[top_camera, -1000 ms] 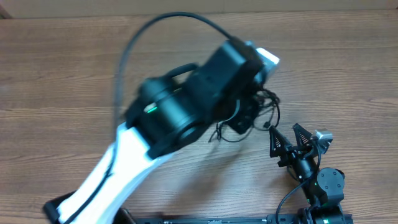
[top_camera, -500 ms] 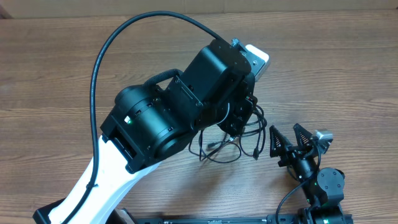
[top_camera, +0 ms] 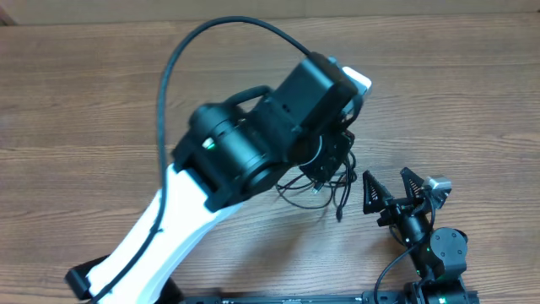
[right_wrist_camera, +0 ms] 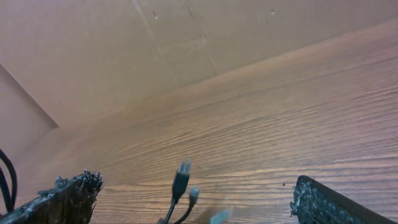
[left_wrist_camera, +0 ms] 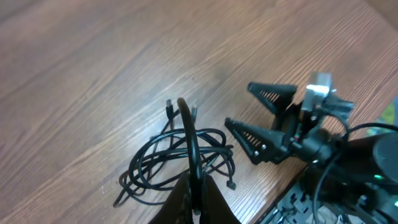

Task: Untangle cables

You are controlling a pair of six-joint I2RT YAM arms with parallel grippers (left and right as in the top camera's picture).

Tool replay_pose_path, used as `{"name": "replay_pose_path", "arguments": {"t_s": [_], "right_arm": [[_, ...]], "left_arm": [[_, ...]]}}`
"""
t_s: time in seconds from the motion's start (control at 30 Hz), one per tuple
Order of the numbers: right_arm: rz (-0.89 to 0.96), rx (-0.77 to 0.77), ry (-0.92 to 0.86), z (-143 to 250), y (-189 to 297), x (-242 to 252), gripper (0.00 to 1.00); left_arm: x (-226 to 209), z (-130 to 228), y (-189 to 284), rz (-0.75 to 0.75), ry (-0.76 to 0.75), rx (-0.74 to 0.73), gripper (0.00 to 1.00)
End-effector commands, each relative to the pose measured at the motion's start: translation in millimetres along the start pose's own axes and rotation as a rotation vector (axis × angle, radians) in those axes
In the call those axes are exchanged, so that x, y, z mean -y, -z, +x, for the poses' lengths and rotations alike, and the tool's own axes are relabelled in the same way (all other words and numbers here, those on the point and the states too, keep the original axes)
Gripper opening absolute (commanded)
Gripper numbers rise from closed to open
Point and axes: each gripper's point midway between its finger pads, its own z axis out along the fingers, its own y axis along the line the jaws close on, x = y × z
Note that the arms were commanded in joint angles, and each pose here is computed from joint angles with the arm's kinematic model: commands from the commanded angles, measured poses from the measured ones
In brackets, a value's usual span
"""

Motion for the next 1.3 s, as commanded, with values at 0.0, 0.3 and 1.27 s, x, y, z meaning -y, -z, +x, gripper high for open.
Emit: {"name": "replay_pose_path", "arguments": {"t_s": [0.0,0.3,1.27], "right_arm": [[0.015,0.0,-0.002,2.7,-0.4,4.0,1.0],[0.015,0.0,-0.002,2.6,-0.4,4.0,1.0],[0.103,0.033,-0.115,-1.3,0.6,19.9,1.0]], "left_arm": [[-3.4,7.5,-27.5,-0.028,0.007,-0.079,0.06],[-15.7,39.5,-101.4,-0.108,0.004,-0.321,0.15],[-20.4,88.0,-182.9,-0.183,0.352,-0.576,0.86]]}}
